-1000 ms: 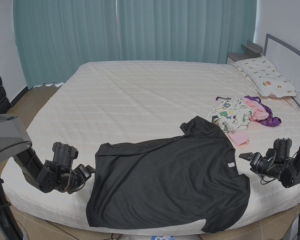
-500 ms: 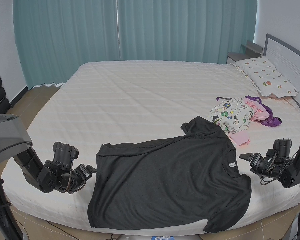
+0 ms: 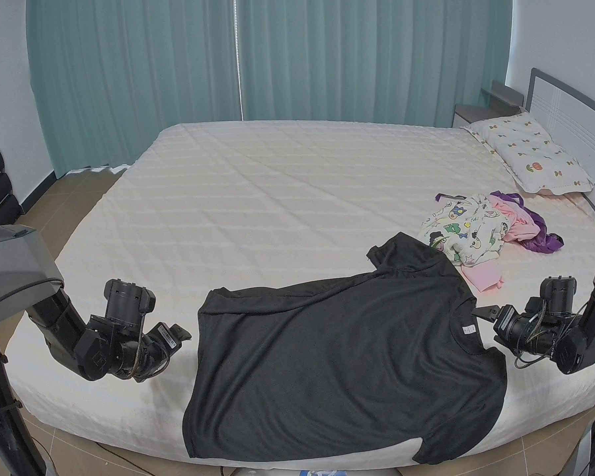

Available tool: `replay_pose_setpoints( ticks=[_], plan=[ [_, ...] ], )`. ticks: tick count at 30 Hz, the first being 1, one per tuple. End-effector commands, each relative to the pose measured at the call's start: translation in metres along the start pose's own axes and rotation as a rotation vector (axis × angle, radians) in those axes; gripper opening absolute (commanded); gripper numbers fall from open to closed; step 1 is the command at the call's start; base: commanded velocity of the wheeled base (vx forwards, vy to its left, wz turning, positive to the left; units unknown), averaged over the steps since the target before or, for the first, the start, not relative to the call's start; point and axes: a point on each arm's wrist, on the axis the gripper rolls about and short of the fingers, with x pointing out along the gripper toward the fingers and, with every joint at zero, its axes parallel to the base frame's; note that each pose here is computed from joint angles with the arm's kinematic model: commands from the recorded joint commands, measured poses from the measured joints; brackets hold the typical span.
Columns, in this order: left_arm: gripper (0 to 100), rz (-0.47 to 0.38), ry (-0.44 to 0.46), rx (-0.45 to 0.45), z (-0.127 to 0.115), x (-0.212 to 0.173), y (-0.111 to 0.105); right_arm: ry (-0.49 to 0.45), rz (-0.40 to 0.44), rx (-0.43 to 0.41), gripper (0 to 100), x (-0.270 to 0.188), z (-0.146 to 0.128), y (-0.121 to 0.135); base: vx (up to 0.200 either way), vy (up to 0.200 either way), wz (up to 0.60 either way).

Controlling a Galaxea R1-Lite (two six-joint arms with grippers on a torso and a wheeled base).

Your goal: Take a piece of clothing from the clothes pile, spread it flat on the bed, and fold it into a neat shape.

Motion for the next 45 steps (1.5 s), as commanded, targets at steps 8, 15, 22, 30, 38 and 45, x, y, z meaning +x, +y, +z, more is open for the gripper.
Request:
replay_pose_setpoints(
  ticks=[8,15,22,30,38,45],
  plan=[
    [100,-0.045,-0.016,-0.086,0.006,-0.001,-0.011,0.017,0.002,-0.004,100,0.000,-0.004,0.001,0.000,0.000,0.00],
    [100,-0.048,0.000,-0.059,-0.002,-0.001,-0.015,0.021,0.006,-0.008,100,0.000,-0.006,0.003,0.200,0.000,0.00],
    [100,-0.049,-0.001,-0.055,-0.003,0.001,-0.017,0.028,0.012,-0.013,100,0.001,-0.008,0.005,0.057,0.000,0.00],
    [100,-0.096,-0.033,-0.057,0.006,0.003,-0.032,0.028,0.014,-0.014,100,0.001,-0.008,0.006,0.000,0.000,0.00],
    [100,-0.110,-0.016,-0.033,0.002,0.044,-0.054,0.030,0.012,-0.013,100,0.001,-0.008,0.005,0.000,0.000,0.00],
    [100,-0.108,-0.060,-0.039,0.007,0.068,-0.064,0.030,0.012,-0.013,100,0.001,-0.008,0.005,0.000,0.000,0.00]
  ],
)
